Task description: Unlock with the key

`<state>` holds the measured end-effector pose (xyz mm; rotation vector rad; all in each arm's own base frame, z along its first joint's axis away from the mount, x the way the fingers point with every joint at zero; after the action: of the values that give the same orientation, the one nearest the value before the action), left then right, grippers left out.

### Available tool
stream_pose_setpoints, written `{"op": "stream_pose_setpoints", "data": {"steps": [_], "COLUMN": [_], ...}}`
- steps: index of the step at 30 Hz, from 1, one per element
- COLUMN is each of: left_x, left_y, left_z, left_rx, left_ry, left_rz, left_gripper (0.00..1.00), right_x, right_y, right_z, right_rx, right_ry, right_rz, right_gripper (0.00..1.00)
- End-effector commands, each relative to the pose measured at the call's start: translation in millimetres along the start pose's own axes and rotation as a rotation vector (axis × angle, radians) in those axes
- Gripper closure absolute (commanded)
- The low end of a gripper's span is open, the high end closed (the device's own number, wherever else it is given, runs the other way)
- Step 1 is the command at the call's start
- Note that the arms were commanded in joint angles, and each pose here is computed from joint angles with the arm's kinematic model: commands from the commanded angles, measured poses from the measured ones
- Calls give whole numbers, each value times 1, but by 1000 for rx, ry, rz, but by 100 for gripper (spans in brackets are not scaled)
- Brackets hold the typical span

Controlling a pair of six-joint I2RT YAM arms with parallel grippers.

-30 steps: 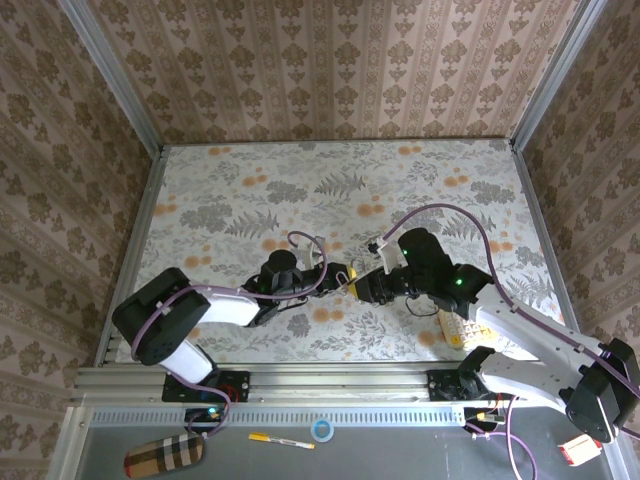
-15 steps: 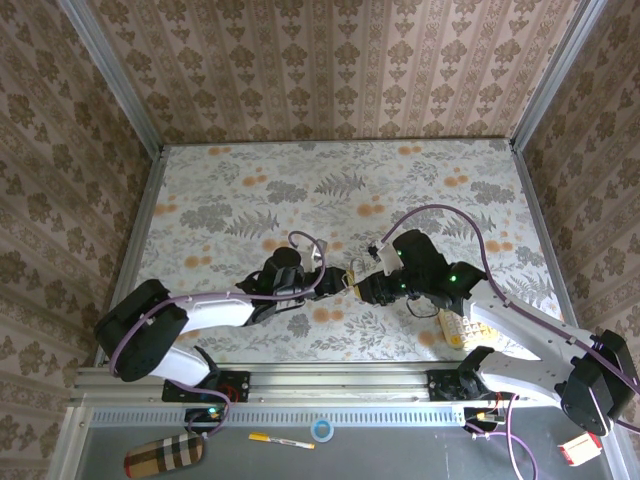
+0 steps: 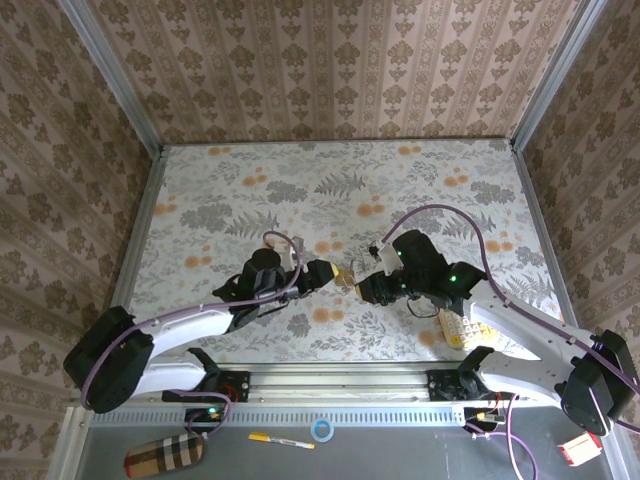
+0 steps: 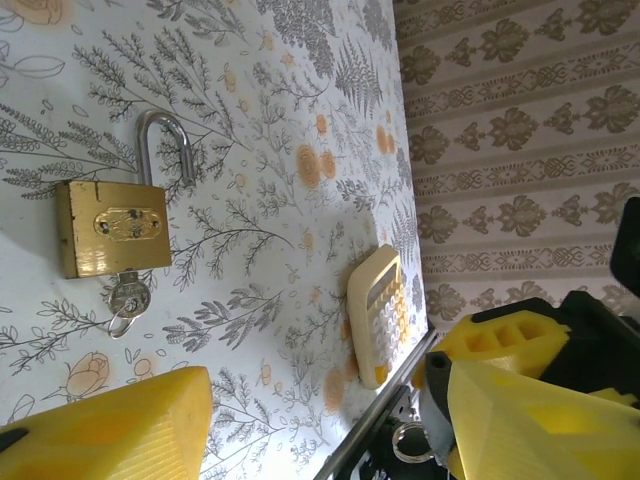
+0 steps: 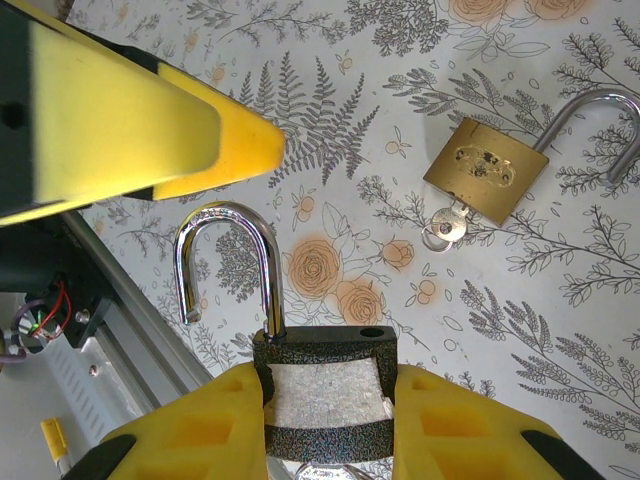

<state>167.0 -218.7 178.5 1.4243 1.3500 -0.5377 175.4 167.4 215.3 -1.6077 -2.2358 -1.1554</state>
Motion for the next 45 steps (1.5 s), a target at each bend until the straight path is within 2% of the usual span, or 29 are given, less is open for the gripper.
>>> {"op": "stream_pose_setpoints", "data": {"steps": [1, 10, 19, 26, 31, 35, 40, 45], "left_x": [-15, -22, -14, -19, -17, -16, -15, -9], "left_y": [5, 7, -8, -8, -11, -14, -15, -18], "left_z": [-2, 6, 22, 29, 33, 37, 36, 28], "left_rx": [7, 76, 184, 186, 209, 218, 232, 252], "left_ry": [4, 67, 130, 107, 120, 118, 140, 220], "left_rz": [-13, -2, -56, -69, -77, -91, -90, -84], "left_gripper": [34, 35, 46, 48, 54, 62, 77, 95], "right_x": [7, 16, 17, 18, 18, 20, 20, 28], "right_y": [7, 3, 5, 5, 5, 5, 3, 5], "right_z": [-2, 9, 15, 21, 24, 29, 35, 43], "right_rx": [-23, 2, 3, 18, 16, 23, 24, 10], "right_ry": [-1, -4, -24, -27, -23, -18, -22, -3], "right_rz": [-37, -83, -90, -111, -111, -115, -113, -126], "right_gripper": [100, 100, 100, 100, 100, 100, 100, 100]}}
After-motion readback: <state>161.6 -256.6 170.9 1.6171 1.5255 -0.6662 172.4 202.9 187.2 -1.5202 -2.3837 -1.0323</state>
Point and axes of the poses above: each hand's point on the last joint's axis, 136 mm out from that joint toward the fingers, its own z axis out along the fingers, its own x axis along the line the jaws close on, y = z × x, the point moved 10 cm from there along -z, back along the fingers, and after that the axes turned 6 degrees about z, right-handed, at the moved point
